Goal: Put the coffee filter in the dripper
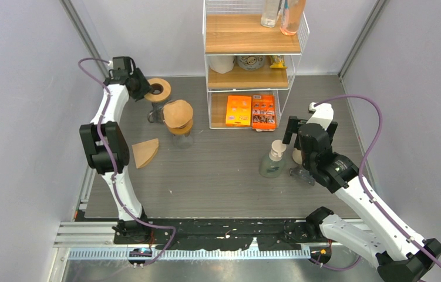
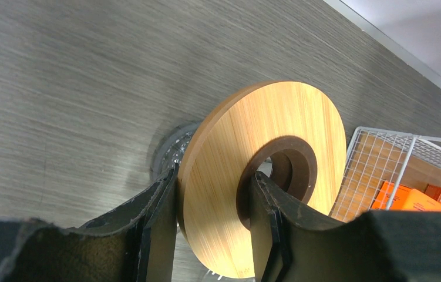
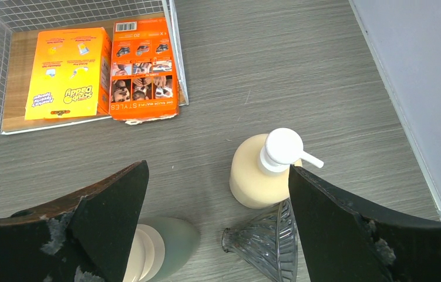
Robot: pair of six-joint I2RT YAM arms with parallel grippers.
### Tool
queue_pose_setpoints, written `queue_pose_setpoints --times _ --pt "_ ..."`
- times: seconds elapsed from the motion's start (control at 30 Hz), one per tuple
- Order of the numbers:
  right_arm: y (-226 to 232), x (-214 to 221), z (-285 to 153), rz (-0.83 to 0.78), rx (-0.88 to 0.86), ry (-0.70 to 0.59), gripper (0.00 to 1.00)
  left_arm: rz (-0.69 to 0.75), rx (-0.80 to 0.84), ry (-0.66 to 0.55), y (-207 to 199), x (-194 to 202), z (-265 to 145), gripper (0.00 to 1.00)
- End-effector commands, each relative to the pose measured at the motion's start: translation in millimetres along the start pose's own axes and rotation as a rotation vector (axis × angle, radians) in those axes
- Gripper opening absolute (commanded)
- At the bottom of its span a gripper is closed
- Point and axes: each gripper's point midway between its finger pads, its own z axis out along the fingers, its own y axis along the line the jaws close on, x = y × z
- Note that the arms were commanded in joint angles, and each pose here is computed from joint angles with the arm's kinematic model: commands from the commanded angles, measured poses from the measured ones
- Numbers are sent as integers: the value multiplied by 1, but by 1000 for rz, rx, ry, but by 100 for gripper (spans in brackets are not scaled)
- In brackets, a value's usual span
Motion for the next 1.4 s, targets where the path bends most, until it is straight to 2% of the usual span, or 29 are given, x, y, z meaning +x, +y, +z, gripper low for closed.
queue_pose_setpoints --times 0.0,0.23,0.53,0.73,0.93,1.07,1.13,1.37 --pt "-2 -17 -5 33 5 -38 96 82 20 25 -7 -5 -5 28" --pt "-3 -16 -7 39 1 -40 96 86 51 60 -10 4 2 29" --pt "-4 -16 -8 39 -1 -42 96 83 67 117 -9 18 11 38" --pt "-5 -16 -10 44 -6 -46 96 89 48 115 -6 18 8 51" --pt "-6 -16 -11 44 -7 -48 95 94 48 112 -7 16 3 70" --pt "-6 -16 -12 43 -9 -50 96 101 62 100 -11 13 -7 85" --pt "-7 -17 -12 46 -8 -53 95 99 78 84 -16 9 -17 98" --pt "-6 -17 -10 51 -5 -62 95 91 126 -40 -27 -6 -64 100"
